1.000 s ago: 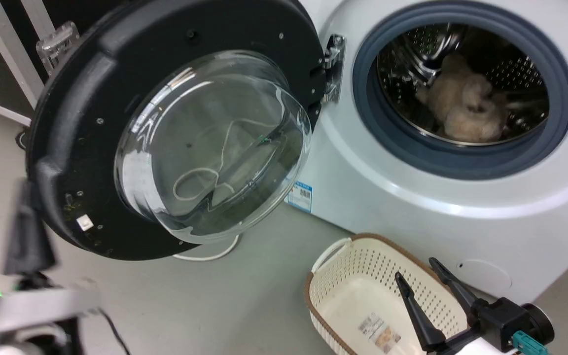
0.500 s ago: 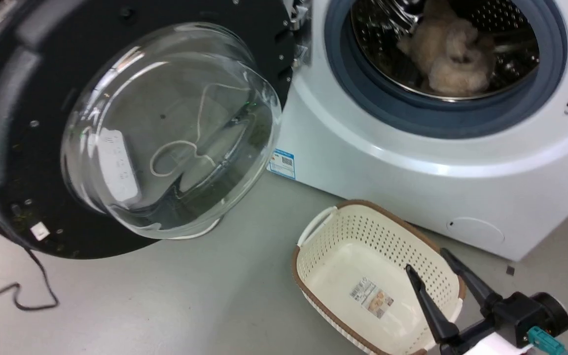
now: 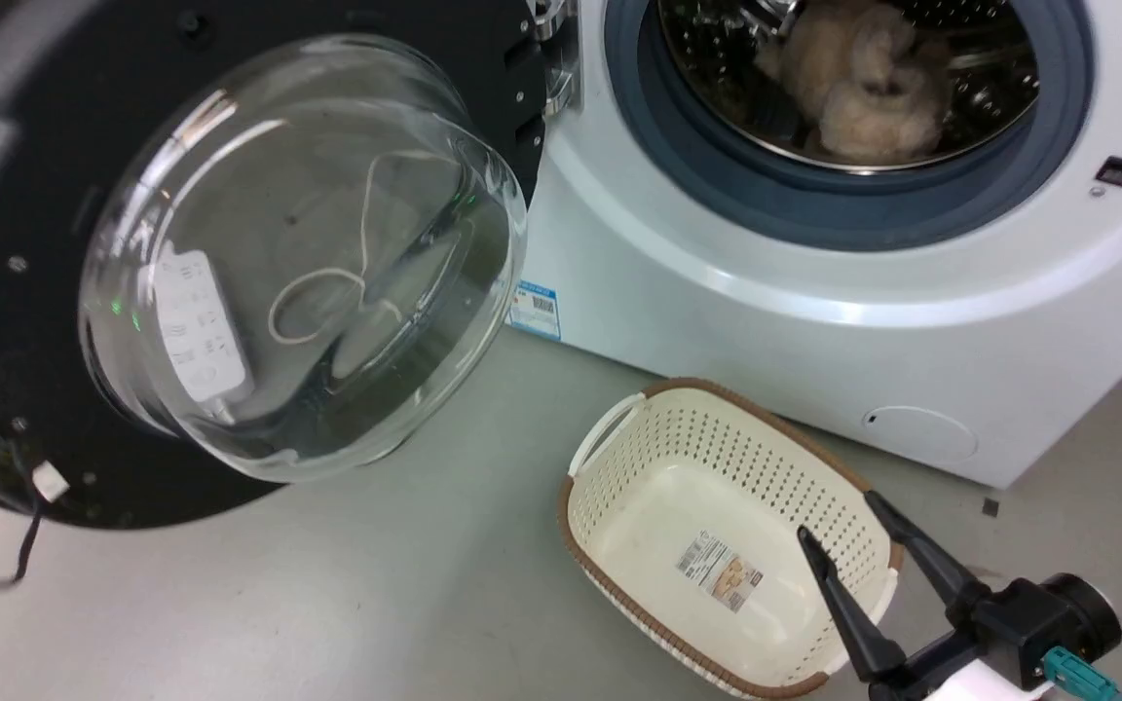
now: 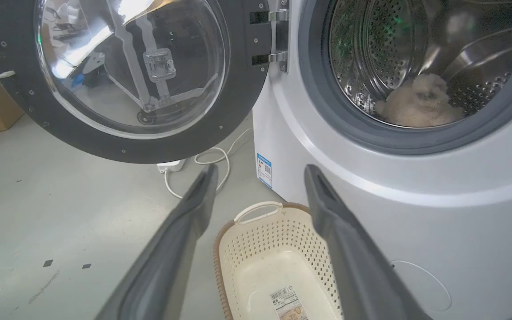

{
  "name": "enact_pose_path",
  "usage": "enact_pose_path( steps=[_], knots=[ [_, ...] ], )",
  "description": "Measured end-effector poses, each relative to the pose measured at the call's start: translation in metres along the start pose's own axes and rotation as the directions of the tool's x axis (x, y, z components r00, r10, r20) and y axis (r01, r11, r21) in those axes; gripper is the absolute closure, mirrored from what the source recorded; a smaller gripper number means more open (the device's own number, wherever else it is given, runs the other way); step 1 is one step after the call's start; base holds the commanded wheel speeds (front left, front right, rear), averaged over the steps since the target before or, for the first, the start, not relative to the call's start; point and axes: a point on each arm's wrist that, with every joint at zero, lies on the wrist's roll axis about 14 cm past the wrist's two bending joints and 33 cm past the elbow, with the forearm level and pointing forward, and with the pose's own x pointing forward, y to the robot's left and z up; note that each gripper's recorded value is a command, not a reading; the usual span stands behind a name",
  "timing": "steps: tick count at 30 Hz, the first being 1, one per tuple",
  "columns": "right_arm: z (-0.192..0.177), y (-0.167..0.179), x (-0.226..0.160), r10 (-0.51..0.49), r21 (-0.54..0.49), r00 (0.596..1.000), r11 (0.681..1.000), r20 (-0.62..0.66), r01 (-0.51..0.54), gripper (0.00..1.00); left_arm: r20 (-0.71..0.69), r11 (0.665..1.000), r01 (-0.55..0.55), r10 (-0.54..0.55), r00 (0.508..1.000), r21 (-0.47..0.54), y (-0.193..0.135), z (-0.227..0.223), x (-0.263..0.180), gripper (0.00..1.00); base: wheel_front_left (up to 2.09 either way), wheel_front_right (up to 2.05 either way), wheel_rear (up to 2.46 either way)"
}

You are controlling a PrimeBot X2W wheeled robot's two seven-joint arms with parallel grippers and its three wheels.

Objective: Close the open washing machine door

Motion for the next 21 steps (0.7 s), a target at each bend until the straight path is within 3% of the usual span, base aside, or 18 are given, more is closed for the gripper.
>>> enact_pose_path(
  steps=[7,10,14,21],
  knots=[
    [0.011,-0.001,-0.007,-0.026,-0.013,0.999,1.000,0.022,0.027,0.00,-0.172,0.991,0.100,-0.114,0.978,-0.091,-0.008,-0.031,-0.024,1.00,0.00,0.00,0.00],
    [0.021,-0.002,-0.012,-0.052,-0.020,0.998,0.998,0.046,0.053,0.00,-0.312,0.974,0.155,-0.201,0.929,-0.165,-0.016,-0.072,-0.049,1.00,0.00,0.00,0.00],
    [0.030,-0.004,-0.018,-0.082,-0.027,0.994,0.996,0.069,0.084,0.00,-0.371,0.949,0.215,-0.290,0.883,-0.229,-0.031,-0.103,-0.072,1.00,0.00,0.00,0.00],
    [0.032,-0.013,-0.038,-0.141,-0.049,0.987,0.988,0.071,0.145,0.00,-0.526,0.897,0.267,-0.426,0.736,-0.352,-0.058,-0.177,-0.121,1.00,0.00,0.00,0.00]
  ],
)
